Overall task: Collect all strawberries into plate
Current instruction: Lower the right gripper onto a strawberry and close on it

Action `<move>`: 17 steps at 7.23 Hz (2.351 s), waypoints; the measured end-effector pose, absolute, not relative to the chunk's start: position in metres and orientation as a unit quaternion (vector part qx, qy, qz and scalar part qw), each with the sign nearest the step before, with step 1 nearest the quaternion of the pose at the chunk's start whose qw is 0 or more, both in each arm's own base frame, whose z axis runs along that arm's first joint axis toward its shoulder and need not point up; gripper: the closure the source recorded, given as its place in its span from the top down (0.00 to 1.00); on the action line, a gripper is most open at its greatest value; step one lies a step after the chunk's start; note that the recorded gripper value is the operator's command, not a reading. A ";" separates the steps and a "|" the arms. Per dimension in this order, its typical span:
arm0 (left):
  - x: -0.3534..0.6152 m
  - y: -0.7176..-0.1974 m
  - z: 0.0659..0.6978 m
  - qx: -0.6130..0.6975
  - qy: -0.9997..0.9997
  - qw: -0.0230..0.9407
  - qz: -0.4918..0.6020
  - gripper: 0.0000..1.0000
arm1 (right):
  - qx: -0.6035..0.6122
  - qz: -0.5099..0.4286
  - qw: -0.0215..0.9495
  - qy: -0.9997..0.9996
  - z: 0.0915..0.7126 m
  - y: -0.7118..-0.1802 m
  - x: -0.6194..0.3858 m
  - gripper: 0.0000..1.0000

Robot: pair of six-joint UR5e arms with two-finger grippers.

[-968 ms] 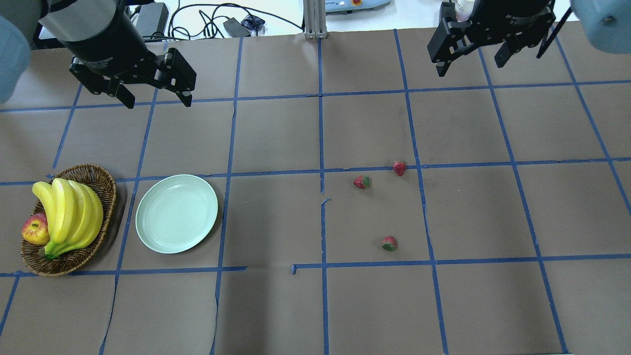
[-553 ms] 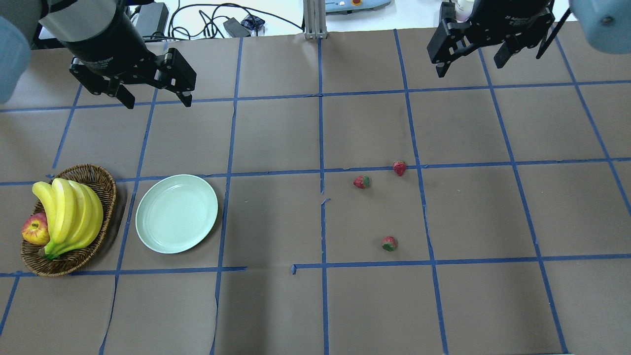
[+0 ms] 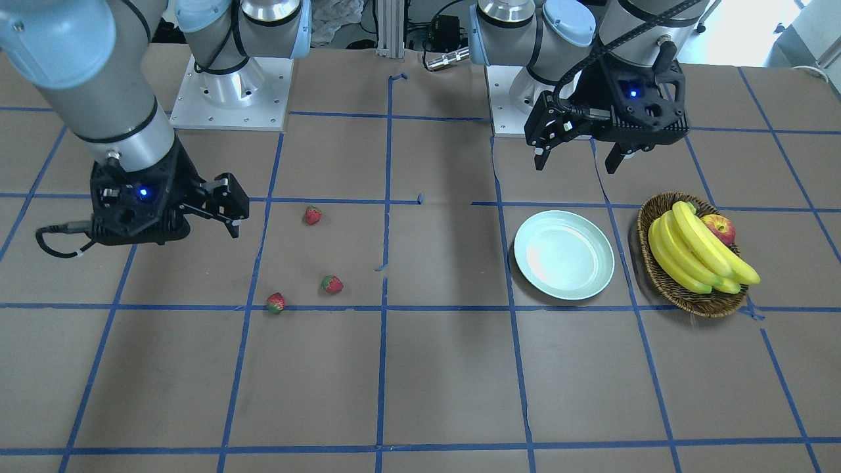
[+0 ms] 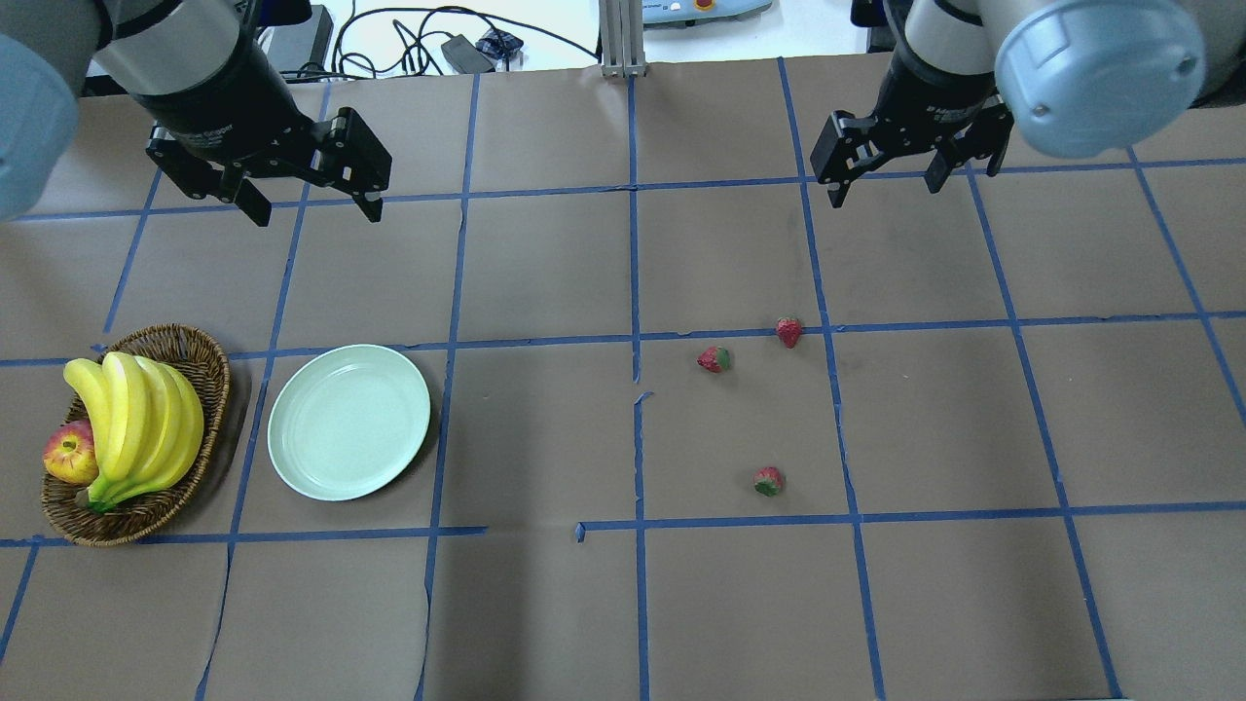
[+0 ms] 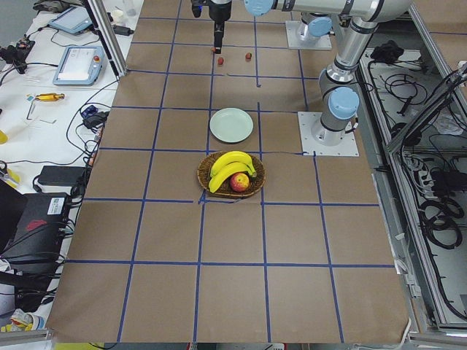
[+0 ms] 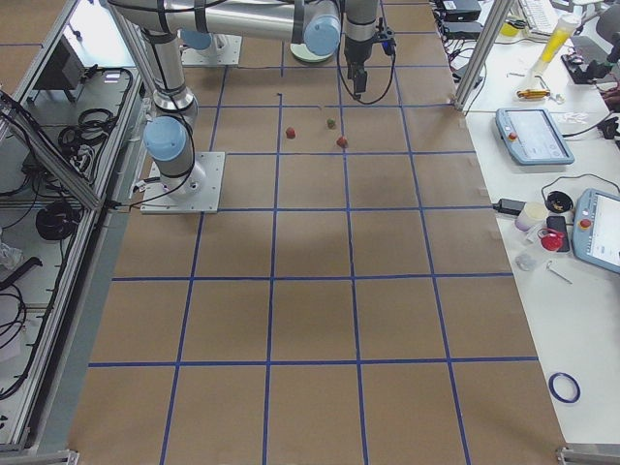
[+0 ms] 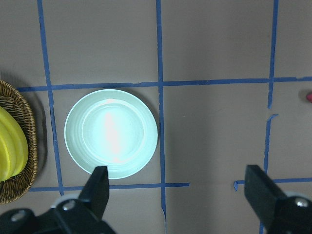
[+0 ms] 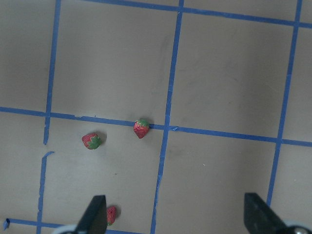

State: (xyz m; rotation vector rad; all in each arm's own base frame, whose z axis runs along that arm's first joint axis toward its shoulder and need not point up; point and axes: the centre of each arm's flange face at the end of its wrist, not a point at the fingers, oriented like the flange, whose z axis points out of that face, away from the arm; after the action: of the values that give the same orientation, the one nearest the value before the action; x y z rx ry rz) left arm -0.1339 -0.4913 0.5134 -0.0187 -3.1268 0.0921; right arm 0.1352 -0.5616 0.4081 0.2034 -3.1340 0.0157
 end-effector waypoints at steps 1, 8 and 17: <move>-0.134 -0.491 0.512 -0.006 -1.000 0.007 0.028 1.00 | 0.067 -0.003 -0.001 -0.998 0.364 -0.568 0.137 1.00; -0.135 -0.491 0.506 -0.007 -1.000 0.011 0.022 1.00 | 0.077 0.023 -0.006 -0.997 0.182 -0.522 0.148 0.88; -0.136 -0.490 0.504 -0.006 -1.000 0.011 0.020 1.00 | 0.063 0.059 -0.011 -0.996 0.184 -0.540 0.163 0.00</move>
State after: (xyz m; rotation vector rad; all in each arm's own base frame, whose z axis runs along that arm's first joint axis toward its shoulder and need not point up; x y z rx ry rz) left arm -0.1356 -0.4898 0.5037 -0.0186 -3.1186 0.0612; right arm 0.1634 -0.5397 0.1838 0.2003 -3.1527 0.1864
